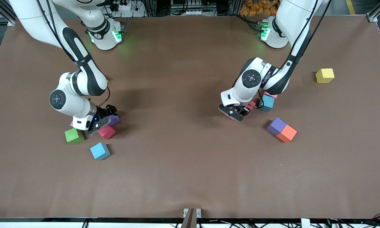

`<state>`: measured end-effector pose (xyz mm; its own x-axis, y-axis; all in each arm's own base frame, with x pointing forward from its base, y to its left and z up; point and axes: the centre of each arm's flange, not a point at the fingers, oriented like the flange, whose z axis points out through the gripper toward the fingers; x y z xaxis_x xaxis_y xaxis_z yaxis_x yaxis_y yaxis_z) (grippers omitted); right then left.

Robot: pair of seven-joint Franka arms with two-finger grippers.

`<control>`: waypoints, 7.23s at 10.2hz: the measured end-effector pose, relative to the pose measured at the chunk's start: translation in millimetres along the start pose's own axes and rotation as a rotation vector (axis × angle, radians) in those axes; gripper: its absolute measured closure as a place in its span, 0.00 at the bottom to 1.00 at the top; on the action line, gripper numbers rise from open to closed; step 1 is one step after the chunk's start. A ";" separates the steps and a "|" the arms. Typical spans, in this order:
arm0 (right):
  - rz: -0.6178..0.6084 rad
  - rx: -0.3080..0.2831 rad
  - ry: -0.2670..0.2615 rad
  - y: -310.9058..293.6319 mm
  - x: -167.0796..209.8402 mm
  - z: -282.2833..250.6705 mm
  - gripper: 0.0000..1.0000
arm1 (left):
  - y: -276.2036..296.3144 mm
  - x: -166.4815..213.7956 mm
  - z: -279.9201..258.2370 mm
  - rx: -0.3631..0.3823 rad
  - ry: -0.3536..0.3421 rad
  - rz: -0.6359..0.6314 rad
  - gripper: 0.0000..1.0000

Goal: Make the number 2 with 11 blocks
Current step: 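Grasp the pink cube with the left gripper while the right gripper grasps blue, then set pink cube mid-table with the left gripper while the right gripper carries blue, then set blue beside pink with the right gripper while the left gripper grasps red, then set red beside pink with the left gripper while the right gripper reaches red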

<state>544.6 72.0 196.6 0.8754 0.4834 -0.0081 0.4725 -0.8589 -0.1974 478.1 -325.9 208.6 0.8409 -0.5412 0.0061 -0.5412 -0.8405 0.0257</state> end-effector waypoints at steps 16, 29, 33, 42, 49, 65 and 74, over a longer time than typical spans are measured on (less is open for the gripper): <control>0.097 0.121 0.031 -29.3 8.4 9.0 0.44 | 308.6 -106.3 -22.2 -0.049 -0.156 -0.607 0.44; 0.353 0.089 -0.035 -136.9 34.9 -109.9 0.44 | 315.5 -96.9 10.9 -0.034 -0.166 -0.633 0.45; 0.370 0.080 -0.067 -165.3 19.3 -107.2 0.44 | 312.2 -91.4 8.9 -0.038 -0.159 -0.643 0.07; -0.354 -0.020 -0.081 -249.4 18.1 -77.6 0.44 | 192.9 -42.0 -80.7 0.081 -0.090 -0.680 0.00; -0.870 -0.042 -0.076 -377.3 -19.6 1.4 0.44 | -18.2 -9.3 -79.8 0.150 -0.095 -0.405 0.00; -0.920 -0.072 -0.045 -472.0 -100.6 90.1 0.44 | -49.4 -61.1 -4.3 0.085 -0.035 -0.063 0.00; -0.901 -0.076 -0.016 -478.9 -107.2 104.2 0.44 | -19.0 -57.6 -2.4 0.058 0.000 -0.336 0.39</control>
<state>213.8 449.1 189.8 0.1691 0.9801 0.1039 0.9842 -0.1624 -0.0700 440.0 -278.8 210.2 0.9723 -0.2338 0.0071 -0.2335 -0.9719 -0.0311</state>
